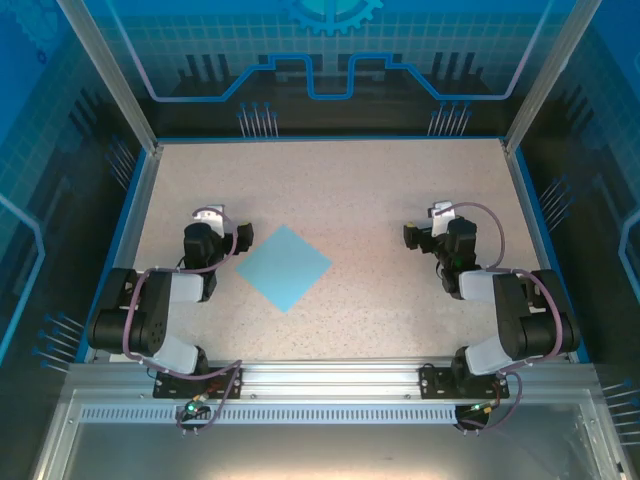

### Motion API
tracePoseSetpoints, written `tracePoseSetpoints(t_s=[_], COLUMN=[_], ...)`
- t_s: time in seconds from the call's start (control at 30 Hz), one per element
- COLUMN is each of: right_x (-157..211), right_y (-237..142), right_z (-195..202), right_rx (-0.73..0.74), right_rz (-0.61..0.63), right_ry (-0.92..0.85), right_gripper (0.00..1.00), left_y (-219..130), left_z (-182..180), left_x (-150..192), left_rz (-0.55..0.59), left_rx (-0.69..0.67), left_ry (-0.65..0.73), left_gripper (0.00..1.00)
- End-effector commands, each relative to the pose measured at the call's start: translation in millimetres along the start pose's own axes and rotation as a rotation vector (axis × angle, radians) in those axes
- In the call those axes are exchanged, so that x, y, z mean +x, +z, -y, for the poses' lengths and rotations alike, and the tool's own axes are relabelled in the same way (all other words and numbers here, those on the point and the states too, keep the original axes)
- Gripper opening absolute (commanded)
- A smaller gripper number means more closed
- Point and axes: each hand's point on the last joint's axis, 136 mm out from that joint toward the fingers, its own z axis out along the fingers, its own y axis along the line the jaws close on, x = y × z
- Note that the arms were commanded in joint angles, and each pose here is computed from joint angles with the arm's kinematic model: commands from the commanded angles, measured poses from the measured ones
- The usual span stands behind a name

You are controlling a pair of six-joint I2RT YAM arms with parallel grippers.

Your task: Fold a paper plane with a square sheet of paper (pick it up from the middle)

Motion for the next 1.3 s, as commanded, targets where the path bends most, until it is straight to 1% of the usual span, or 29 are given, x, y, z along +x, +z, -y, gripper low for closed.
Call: tracePoseSetpoints(t_s=[0.0, 0.83, 0.93, 1.0, 1.07, 1.2, 1.27], right_x=[-5, -8, -27, -40, -55, -69, -73], right_y=[3, 1, -6, -13, -21, -33, -35], right_z=[3, 5, 9, 4, -1, -25, -50], right_rx=[-0.001, 0.014, 0.075, 0.106, 0.141, 0.106, 0.073], right_rz=[0.007, 0.007, -0.014, -0.026, -0.046, -0.159, -0.201], right_ry=[-0.003, -0.001, -0.017, -0.055, -0.038, 0.085, 0.084], right_gripper=[0.99, 0.99, 0.99, 0.99, 0.99, 0.99, 0.99], left_y=[3, 2, -7, -16, -26, -45, -57], left_z=[-1, -2, -4, -8, -11, -8, -5], left_x=[-9, -11, -22, -32, -43, -67, -77], left_rz=[0.018, 0.024, 0.031, 0.024, 0.012, -0.011, -0.03], left_rx=[0.006, -0.003, -0.025, -0.057, -0.082, -0.093, -0.09], left_ry=[0.016, 0.011, -0.001, -0.021, -0.053, -0.159, -0.24], left_gripper=[0.98, 0.98, 0.99, 0.99, 0.98, 0.99, 0.99])
